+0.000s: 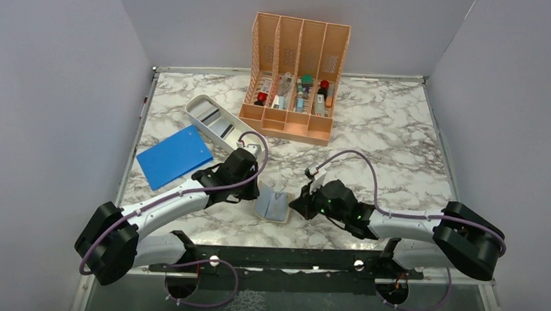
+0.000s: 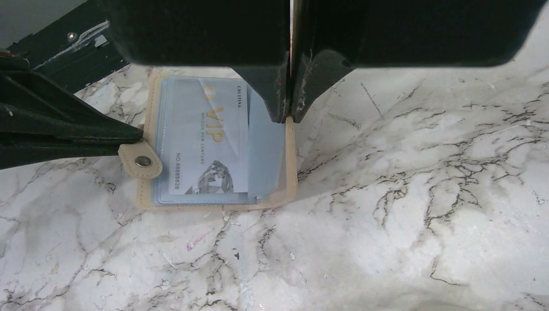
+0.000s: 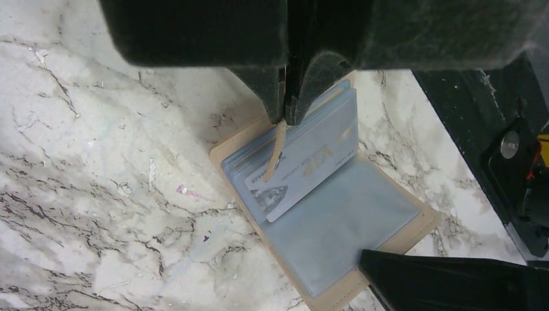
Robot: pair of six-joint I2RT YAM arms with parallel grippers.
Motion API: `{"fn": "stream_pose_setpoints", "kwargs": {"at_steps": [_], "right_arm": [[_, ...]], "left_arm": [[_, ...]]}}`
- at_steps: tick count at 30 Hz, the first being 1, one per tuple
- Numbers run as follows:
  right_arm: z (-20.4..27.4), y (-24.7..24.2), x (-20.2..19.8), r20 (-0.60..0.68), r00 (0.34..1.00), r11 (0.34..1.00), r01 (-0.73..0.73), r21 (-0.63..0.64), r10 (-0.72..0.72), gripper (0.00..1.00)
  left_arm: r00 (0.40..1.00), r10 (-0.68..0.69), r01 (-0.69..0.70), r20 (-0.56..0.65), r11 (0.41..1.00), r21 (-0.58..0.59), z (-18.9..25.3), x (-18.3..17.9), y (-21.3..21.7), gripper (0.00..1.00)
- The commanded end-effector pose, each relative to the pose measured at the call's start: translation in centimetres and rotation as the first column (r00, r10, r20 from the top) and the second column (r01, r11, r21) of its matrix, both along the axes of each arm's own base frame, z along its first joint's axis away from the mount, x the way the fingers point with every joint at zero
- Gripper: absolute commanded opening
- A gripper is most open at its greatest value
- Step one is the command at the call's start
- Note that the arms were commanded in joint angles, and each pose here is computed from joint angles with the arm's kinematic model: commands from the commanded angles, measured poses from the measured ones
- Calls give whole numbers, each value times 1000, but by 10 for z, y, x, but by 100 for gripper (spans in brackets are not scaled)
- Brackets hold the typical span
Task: Put the credit cards into the card holder
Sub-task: Close the card holder at the center of the board.
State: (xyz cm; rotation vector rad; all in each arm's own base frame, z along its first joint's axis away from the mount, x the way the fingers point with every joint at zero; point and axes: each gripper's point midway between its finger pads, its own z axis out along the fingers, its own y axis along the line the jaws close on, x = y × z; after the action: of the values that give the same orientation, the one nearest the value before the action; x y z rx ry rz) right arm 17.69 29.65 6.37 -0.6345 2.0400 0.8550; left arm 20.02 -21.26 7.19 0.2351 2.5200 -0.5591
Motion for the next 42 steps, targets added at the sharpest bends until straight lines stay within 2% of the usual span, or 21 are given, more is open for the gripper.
{"fn": "stream_pose_setpoints", "kwargs": {"at_steps": [1,5,9,10,12,16,18,21,26,33,37,40,42], "right_arm": [[26,13,5,80,997,991,-9,136,-2,1],[28,10,4,146,989,990,-41,136,21,1],[30,14,2,151,987,990,-74,122,55,10],[29,15,1,136,989,990,-78,113,63,13],[22,18,-2,86,994,993,-81,90,73,19],[8,18,-8,0,998,995,-68,78,68,26],[5,17,-12,-33,997,994,-65,85,68,29],[4,16,-17,-66,995,994,-73,84,79,33],[0,4,-10,-122,992,1000,26,12,-24,39],[-3,-6,-13,-240,963,992,105,-74,-120,40],[-7,-21,-16,-327,913,967,200,-156,-242,40],[-4,-35,-13,-387,829,914,348,-210,-405,40],[-1,-36,-11,-398,805,898,387,-211,-440,40]], "left_arm": [[1000,27,-27,12,999,22,3,6,4,0],[999,29,-29,16,999,21,5,8,3,0],[1000,15,-15,6,1000,-8,8,6,-3,0],[1000,3,-2,3,999,-38,11,5,-8,2],[999,-42,41,-4,990,-133,19,-1,-25,13],[993,-116,108,-1,926,-361,35,-13,-57,20],[991,-132,110,-31,911,-398,29,-19,-62,22],[987,-143,107,-67,918,-381,16,-23,-61,22],[983,-172,132,-59,897,-423,21,-26,-68,25],[977,-207,154,-57,860,-487,24,-30,-79,35],[968,-243,174,-64,831,-528,23,-35,-86,36],[969,-235,168,-70,844,-509,17,-33,-85,37],[971,-228,164,-72,854,-493,13,-31,-84,37]]}}
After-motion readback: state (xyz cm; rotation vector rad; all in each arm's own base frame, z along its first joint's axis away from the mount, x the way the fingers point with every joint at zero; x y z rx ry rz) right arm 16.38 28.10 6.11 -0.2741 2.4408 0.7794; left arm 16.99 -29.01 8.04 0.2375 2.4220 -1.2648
